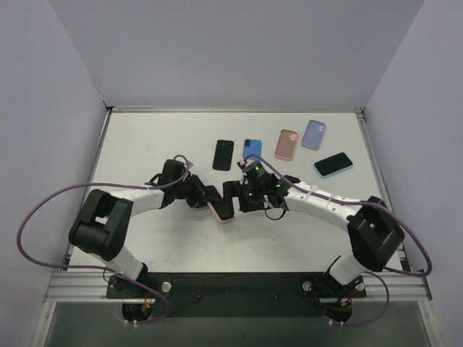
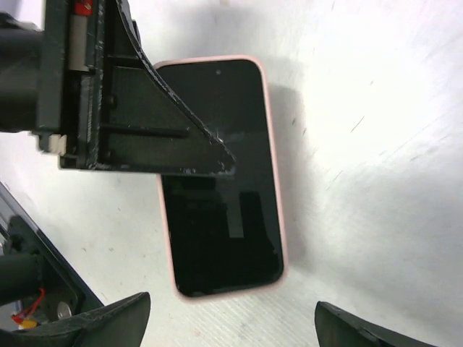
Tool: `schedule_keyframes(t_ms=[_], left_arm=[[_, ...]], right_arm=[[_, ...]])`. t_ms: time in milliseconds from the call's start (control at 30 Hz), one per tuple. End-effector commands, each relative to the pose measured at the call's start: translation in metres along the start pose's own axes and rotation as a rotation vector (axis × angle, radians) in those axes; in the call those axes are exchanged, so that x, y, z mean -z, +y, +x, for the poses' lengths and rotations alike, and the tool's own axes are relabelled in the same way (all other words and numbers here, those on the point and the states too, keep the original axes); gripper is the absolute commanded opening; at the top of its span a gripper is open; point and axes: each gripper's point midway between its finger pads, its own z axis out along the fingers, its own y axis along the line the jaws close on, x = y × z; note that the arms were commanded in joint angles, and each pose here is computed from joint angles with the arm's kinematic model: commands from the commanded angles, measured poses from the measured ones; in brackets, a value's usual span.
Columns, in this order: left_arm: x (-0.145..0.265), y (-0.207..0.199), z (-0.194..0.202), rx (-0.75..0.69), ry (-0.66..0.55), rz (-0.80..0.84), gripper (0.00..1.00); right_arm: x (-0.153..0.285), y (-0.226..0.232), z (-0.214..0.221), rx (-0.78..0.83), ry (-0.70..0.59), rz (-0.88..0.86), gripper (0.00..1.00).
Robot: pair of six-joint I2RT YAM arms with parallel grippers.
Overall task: Take the phone out of the phone case
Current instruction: Pick up the phone at the center of the board, then remove the phone case from the phone.
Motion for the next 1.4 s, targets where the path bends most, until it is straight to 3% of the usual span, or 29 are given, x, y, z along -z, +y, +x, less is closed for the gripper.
schedule_keyframes(t_ms=[0,167,267,433,667,867,1067,1200,1367], left_arm=[[0.044,-0.086,-0.037,-0.152,-0.081,0.295,0.00],[0.084,-0.143,-0.044,-0.210,-0.077,0.576,0.00],[0.103,-0.166,-0.042,-0.225,-0.067,0.690,0.00],[0.127,-0.190,-0.035,-0.245,-0.055,0.861,0.00],[0.139,-0.196,-0.034,-0.216,-0.049,0.923,0.00],[0.144,-0.197,-0.038,-0.208,-0.067,0.934,0.00],[0.151,-0.201,-0.043,-0.197,-0.099,0.972,0.00],[0.188,-0.219,-0.030,-0.256,-0.106,1.186,0.00],[0.206,-0.235,-0.031,-0.277,-0.145,1.240,0.00]], right_arm=[[0.057,-0.005,-0.043,0.039,-0.159,0.057,0.92],[0.093,0.004,-0.076,-0.142,-0.288,-0.104,0.98],[0.106,0.014,-0.097,-0.231,-0.348,-0.215,0.95],[0.124,0.045,-0.127,-0.284,-0.426,-0.438,0.73],[0.123,0.056,-0.133,-0.390,-0.435,-0.583,0.28],[0.132,0.069,-0.142,-0.450,-0.453,-0.720,0.00],[0.155,0.085,-0.150,-0.515,-0.488,-0.909,0.00],[0.200,0.105,-0.164,-0.591,-0.523,-1.178,0.00],[0.238,0.114,-0.187,-0.641,-0.596,-1.354,0.00]])
